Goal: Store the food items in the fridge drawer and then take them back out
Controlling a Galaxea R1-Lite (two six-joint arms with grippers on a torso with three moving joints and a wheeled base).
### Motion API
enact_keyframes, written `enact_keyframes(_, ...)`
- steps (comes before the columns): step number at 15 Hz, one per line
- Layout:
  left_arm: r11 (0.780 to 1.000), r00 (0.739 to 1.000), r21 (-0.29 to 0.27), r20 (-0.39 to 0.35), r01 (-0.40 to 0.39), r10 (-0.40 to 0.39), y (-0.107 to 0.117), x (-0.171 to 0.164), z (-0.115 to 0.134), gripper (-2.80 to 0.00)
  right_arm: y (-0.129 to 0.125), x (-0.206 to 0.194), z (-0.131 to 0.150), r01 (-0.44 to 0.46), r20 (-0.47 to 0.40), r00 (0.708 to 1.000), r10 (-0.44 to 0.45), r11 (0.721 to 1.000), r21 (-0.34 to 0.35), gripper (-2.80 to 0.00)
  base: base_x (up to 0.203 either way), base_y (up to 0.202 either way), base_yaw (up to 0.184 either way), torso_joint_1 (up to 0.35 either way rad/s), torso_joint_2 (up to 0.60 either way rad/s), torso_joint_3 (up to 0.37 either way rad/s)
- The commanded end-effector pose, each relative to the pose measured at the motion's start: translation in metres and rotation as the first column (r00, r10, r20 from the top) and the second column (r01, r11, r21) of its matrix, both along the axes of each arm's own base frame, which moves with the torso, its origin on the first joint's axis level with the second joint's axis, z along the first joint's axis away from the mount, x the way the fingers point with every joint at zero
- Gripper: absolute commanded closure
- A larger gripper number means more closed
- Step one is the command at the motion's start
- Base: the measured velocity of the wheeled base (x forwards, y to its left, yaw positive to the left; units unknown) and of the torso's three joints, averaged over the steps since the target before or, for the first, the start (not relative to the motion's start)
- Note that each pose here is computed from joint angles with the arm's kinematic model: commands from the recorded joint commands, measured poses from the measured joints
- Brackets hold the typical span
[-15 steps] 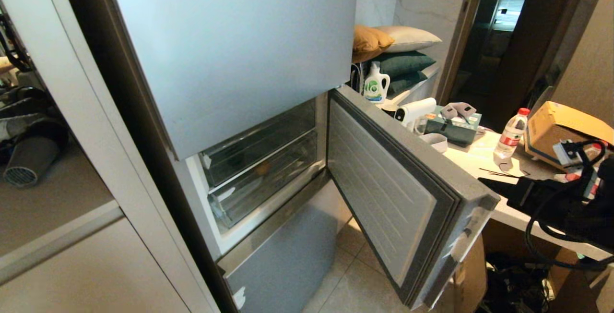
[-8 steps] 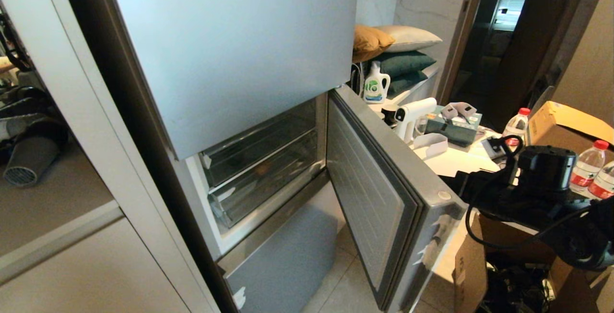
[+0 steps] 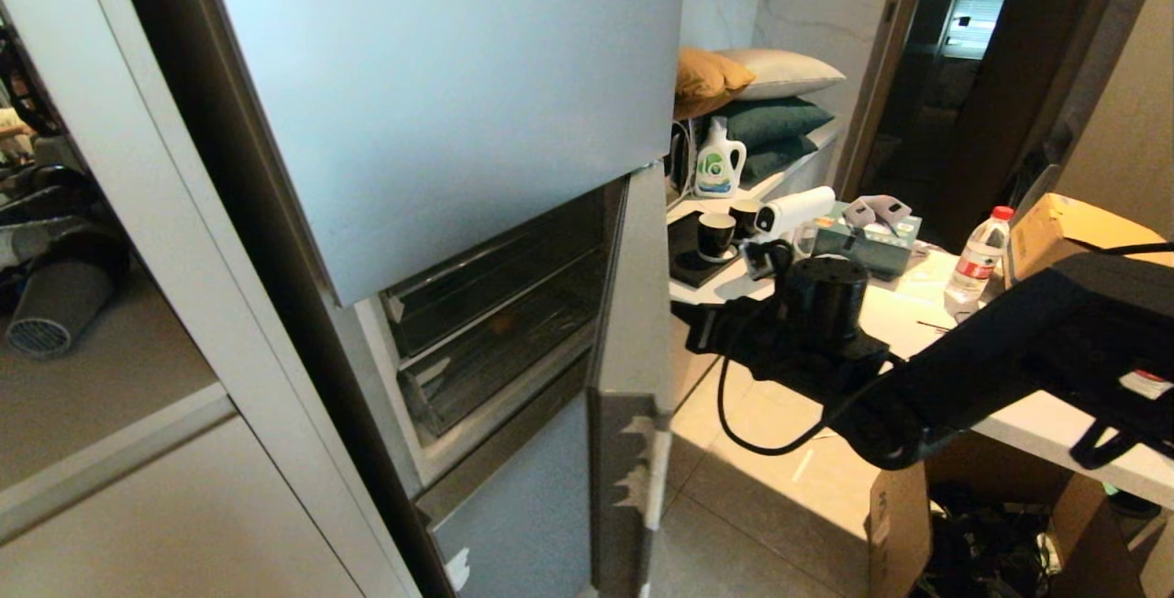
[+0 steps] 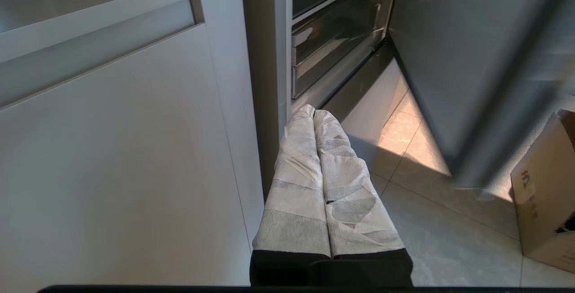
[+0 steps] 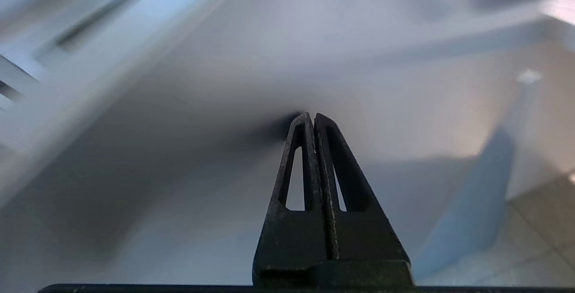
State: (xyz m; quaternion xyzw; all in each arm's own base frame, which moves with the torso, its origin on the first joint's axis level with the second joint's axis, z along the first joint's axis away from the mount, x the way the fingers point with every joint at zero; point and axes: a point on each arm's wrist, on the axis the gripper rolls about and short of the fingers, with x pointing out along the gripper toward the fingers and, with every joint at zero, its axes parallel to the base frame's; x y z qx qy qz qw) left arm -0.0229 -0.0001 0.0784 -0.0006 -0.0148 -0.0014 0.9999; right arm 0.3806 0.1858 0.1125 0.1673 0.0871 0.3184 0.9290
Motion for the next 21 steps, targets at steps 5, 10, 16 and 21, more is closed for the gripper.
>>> enact_keyframes(5,1.0,1.0,0.0,-0.01,0.0,0.0,0.0,0.001,-0.003,0.0,0.076,0.065,-0.034,-0.053,0.041,0.998,0.054,0.998,-0.026,0.0,0.0,0.0,0.0,0.0,0.0,0.0)
enact_keyframes(10,1.0,1.0,0.0,-0.008,0.0,0.0,0.0,0.001,-0.003,0.0,0.087,0.061,-0.032,-0.062,0.059,0.996,0.065,0.997,-0.047,0.0,0.0,0.0,0.0,0.0,0.0,0.0)
enact_keyframes(16,1.0,1.0,0.0,-0.01,0.0,0.0,0.0,0.001,-0.003,0.0,0.107,0.072,-0.027,-0.116,0.144,0.983,0.116,0.993,-0.01,0.0,0.0,0.0,0.0,0.0,0.0,0.0)
enact_keyframes(21,1.0,1.0,0.0,-0.01,0.0,0.0,0.0,0.001,-0.003,0.0,0.112,0.052,-0.021,-0.121,0.121,0.985,0.123,0.992,-0.026,0.0,0.0,0.0,0.0,0.0,0.0,0.0)
